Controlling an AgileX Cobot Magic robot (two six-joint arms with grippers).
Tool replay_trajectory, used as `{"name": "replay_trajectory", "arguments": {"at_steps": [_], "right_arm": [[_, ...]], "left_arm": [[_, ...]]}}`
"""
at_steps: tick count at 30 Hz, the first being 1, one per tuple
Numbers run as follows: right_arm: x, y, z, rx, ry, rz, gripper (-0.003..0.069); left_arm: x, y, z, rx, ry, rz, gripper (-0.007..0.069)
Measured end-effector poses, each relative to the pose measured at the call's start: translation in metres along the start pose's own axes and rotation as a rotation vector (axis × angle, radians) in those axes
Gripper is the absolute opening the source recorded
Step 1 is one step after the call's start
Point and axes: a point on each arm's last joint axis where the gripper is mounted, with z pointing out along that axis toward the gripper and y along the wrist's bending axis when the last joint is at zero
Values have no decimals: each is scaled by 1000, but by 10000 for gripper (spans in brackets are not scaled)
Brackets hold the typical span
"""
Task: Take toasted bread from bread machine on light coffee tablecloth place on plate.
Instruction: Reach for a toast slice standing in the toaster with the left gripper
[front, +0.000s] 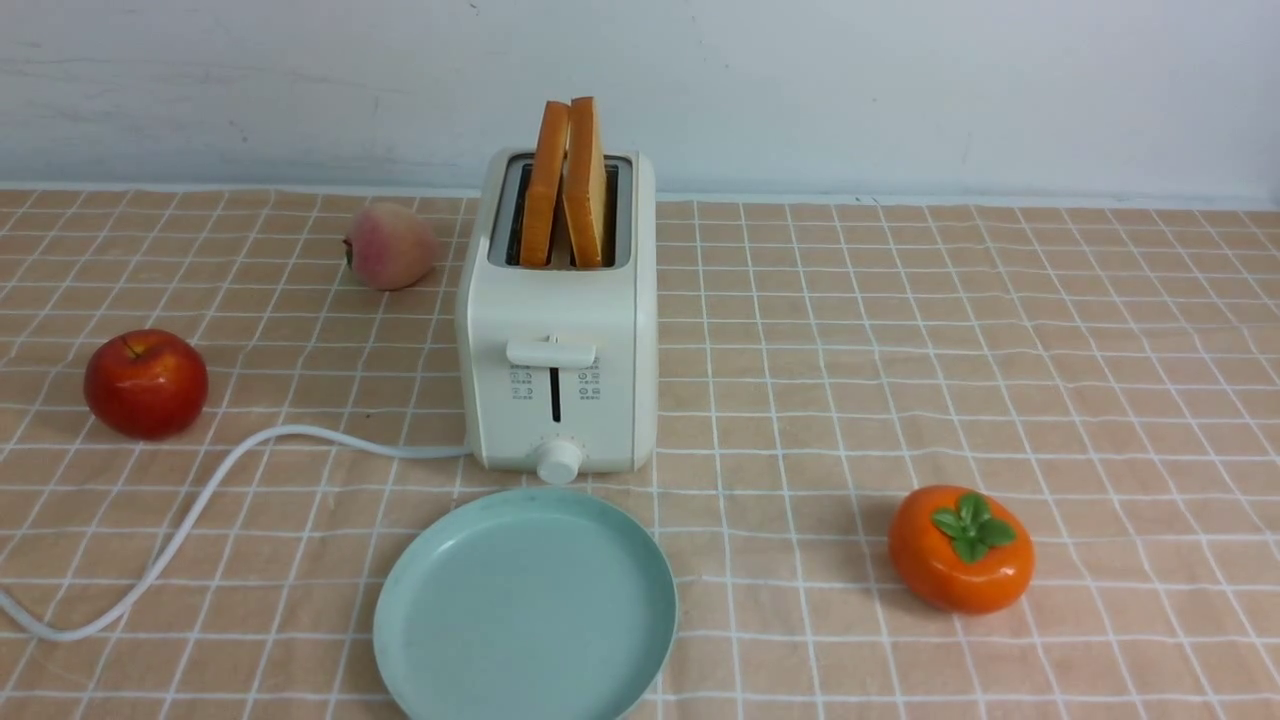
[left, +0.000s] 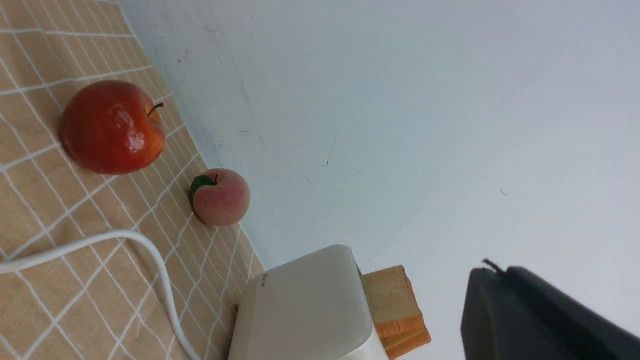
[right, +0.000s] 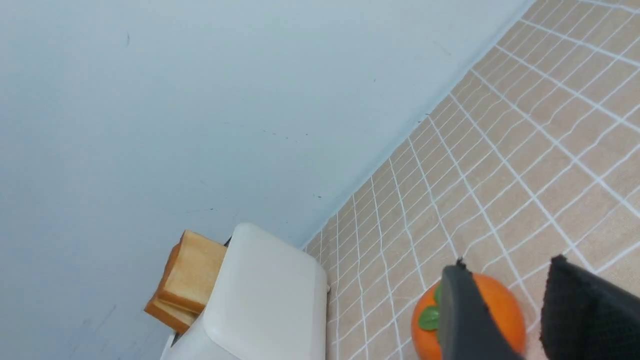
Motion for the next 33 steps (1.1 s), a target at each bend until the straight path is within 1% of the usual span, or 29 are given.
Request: {"name": "replay_trajectory", "arguments": {"at_steps": [5, 7, 9, 10, 12, 14, 15, 16, 17, 18, 19, 20, 21, 22, 23, 24, 25, 26, 28, 31, 32, 33], "right_arm": [[-3, 1, 0, -15, -35, 24, 240], [-6, 5, -1, -28, -48, 43, 240], [-15, 21, -4, -59, -35, 10, 240], [-16, 23, -4, -60, -26, -6, 240], [-35, 57, -12, -93, 24, -126, 216], [-48, 81, -12, -70, 116, -215, 163], [-48, 82, -10, -52, 150, -230, 157], [-54, 92, -9, -45, 181, -258, 138], [-60, 106, 2, 32, 352, -341, 70], [-63, 112, 4, 48, 402, -365, 50], [-65, 117, 10, 87, 501, -403, 17], [-64, 116, 13, 109, 548, -414, 6], [-66, 121, 20, 144, 656, -455, -11], [-65, 121, 24, 163, 713, -471, -15], [-65, 122, 32, 184, 806, -506, -18], [-64, 121, 33, 187, 827, -513, -18], [-61, 119, 39, 195, 884, -526, -18], [-60, 118, 42, 197, 899, -526, -18], [-60, 119, 44, 185, 900, -520, -17], [-59, 120, 47, 161, 871, -499, -15], [-58, 119, 49, 154, 850, -489, -15], [-58, 119, 49, 154, 849, -487, -14]], "left_arm": [[2, -4, 0, 5, 34, 65, -14], [1, -17, 1, 28, 75, 152, -14], [0, -38, 4, 55, 139, 280, -14], [0, -40, 4, 57, 144, 291, -14], [3, -63, 14, 60, 271, 427, -14], [9, -80, 30, 30, 425, 504, -14], [10, -82, 32, 25, 441, 508, -14], [12, -86, 38, 11, 494, 528, -14], [22, -95, 60, -58, 699, 591, -14], [25, -97, 69, -97, 789, 610, -14], [29, -98, 78, -148, 878, 619, -14], [30, -98, 83, -172, 922, 632, -14], [34, -97, 96, -263, 1038, 640, -14], [35, -96, 103, -303, 1090, 651, -14], [37, -92, 119, -407, 1181, 657, -14], [37, -91, 123, -431, 1200, 662, -14], [38, -91, 139, -492, 1242, 677, -14], [37, -94, 151, -497, 1243, 698, -14], [37, -104, 165, -468, 1218, 726, -14], [40, -129, 189, -365, 1136, 767, -14], [45, -140, 199, -307, 1120, 796, -14], [45, -143, 202, -294, 1112, 802, -14]]}}
